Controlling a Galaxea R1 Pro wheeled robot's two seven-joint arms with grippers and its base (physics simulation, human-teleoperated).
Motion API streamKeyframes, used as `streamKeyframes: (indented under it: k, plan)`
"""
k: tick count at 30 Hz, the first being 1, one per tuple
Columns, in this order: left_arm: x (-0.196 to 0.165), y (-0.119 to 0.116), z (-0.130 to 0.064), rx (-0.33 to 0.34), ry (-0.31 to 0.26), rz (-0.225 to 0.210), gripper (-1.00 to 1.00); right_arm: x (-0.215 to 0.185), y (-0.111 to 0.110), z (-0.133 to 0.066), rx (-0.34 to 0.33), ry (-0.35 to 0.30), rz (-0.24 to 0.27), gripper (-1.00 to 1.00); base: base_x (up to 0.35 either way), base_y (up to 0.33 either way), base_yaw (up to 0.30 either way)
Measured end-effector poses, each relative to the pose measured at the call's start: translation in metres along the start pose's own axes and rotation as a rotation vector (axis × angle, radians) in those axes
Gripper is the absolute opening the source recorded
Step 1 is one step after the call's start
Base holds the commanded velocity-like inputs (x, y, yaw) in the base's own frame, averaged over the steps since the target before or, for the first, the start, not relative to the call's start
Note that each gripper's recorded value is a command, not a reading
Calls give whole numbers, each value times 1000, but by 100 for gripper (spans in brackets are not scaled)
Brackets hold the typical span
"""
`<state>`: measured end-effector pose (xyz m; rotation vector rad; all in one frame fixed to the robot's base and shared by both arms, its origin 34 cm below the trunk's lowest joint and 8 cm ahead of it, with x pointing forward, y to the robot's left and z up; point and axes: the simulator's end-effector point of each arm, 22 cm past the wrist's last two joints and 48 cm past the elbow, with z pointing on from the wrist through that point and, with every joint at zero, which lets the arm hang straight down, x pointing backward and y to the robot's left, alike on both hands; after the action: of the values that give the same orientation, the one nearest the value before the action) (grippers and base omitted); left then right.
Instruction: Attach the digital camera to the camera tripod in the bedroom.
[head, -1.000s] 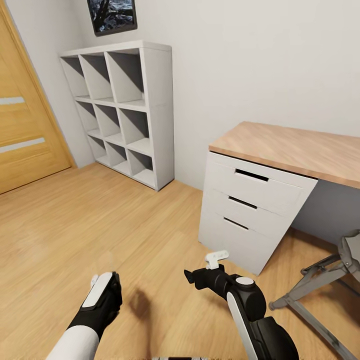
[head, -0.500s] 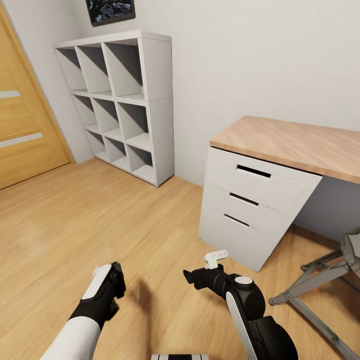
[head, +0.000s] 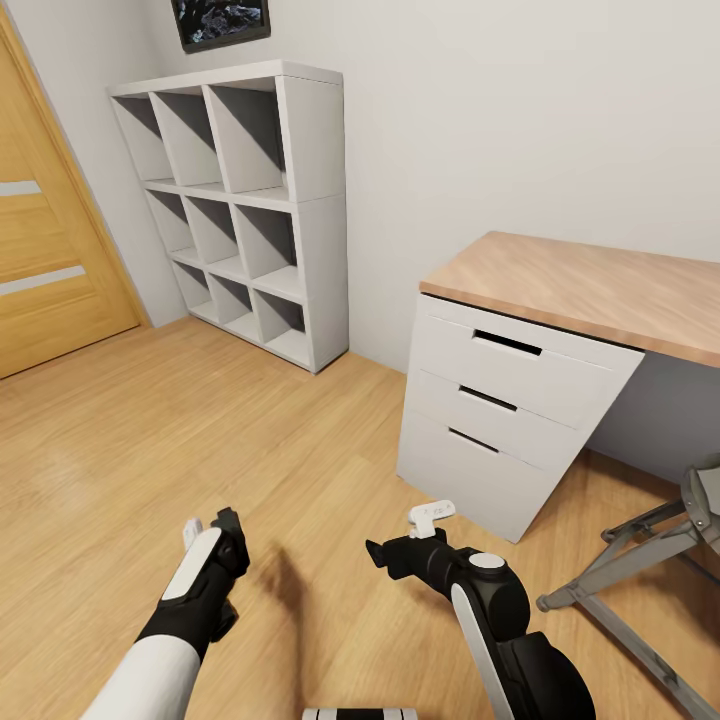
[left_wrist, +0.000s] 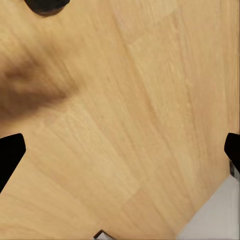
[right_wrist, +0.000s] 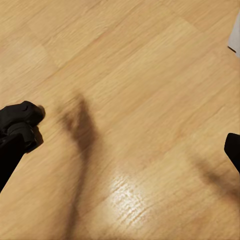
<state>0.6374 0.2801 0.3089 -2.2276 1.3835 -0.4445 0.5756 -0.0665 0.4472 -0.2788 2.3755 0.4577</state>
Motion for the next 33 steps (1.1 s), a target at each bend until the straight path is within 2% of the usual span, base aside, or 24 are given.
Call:
streamKeyframes:
  k: [22,33]
  plan:
    - [-9,-6,3,19,-12,1,100,0,-3,0,5,0,1,100,0,0,0]
    - [-49,-32,7,79,-95,46,100,0,-3,0,5,0,0,100,0,0,0]
